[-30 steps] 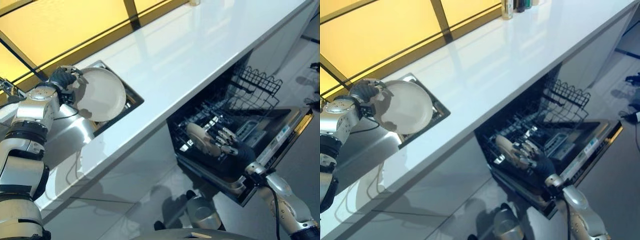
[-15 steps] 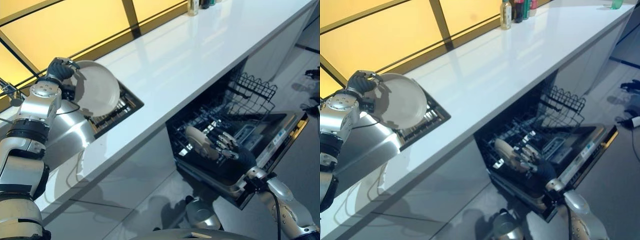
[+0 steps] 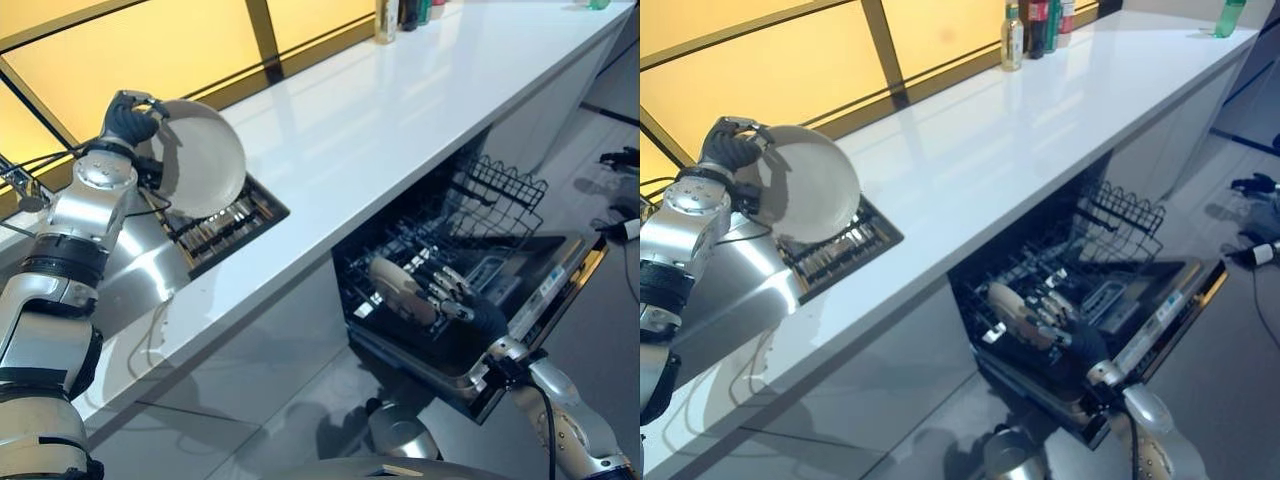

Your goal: Pick up plates and place into dishwasher.

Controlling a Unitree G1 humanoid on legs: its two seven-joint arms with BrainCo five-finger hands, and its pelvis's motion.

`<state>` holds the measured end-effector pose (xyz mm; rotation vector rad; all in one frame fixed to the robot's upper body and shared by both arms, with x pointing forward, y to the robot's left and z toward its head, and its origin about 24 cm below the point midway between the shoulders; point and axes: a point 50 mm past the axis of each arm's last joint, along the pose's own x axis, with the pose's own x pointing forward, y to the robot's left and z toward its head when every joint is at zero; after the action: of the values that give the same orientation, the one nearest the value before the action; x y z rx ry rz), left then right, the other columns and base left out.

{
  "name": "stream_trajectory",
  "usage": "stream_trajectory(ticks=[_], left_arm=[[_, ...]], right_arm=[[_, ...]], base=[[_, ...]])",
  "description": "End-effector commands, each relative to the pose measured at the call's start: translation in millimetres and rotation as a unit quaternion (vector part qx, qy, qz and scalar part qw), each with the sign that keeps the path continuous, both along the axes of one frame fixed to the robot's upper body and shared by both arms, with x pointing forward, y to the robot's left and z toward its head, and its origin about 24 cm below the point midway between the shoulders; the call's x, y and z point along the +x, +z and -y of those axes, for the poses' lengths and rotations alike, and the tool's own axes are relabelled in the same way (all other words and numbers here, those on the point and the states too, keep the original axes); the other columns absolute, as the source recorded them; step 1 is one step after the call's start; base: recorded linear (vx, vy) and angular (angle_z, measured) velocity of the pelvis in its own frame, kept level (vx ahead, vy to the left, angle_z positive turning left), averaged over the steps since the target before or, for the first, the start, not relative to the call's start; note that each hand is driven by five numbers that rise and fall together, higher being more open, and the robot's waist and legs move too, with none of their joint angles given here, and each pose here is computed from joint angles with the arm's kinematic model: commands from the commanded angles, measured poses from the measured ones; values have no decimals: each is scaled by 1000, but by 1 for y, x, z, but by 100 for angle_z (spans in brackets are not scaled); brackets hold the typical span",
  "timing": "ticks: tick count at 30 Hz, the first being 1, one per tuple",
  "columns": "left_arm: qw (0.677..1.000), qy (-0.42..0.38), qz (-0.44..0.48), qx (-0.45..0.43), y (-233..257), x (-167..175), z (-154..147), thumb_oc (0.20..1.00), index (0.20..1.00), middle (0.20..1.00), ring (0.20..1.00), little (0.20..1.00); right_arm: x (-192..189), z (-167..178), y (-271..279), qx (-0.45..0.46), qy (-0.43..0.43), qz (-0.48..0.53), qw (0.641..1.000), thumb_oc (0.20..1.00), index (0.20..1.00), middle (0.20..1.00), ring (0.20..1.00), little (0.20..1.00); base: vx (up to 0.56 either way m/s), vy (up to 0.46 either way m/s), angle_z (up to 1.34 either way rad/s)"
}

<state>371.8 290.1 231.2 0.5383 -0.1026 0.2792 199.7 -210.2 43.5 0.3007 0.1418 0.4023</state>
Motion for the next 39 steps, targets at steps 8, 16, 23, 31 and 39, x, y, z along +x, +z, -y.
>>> stream_trajectory(ticks=[8,16,23,31,39], left_arm=[[986,-36,158,-38,62,-8,13,200,200,200,200,200],[967,-118,208,-84,71,-13,42,200,200,200,200,200],[937,-215,228,-156,71,-19,72,200,200,200,200,200],[911,-287,211,-207,54,-21,106,200,200,200,200,200],[898,-319,196,-233,35,-21,127,200,200,200,200,200]], right_arm=[[6,-9,21,24,-22,70,997,1000,1000,1000,1000,1000],[9,-11,9,10,-61,52,997,1000,1000,1000,1000,1000],[18,-13,12,18,-102,73,992,1000,1000,1000,1000,1000],[28,-24,13,40,-108,74,991,1000,1000,1000,1000,1000],[39,-40,23,81,-102,84,988,1000,1000,1000,1000,1000]], base=[[0,0,0],[-26,8,0],[-54,22,-1],[-52,7,-4],[-28,11,-6]])
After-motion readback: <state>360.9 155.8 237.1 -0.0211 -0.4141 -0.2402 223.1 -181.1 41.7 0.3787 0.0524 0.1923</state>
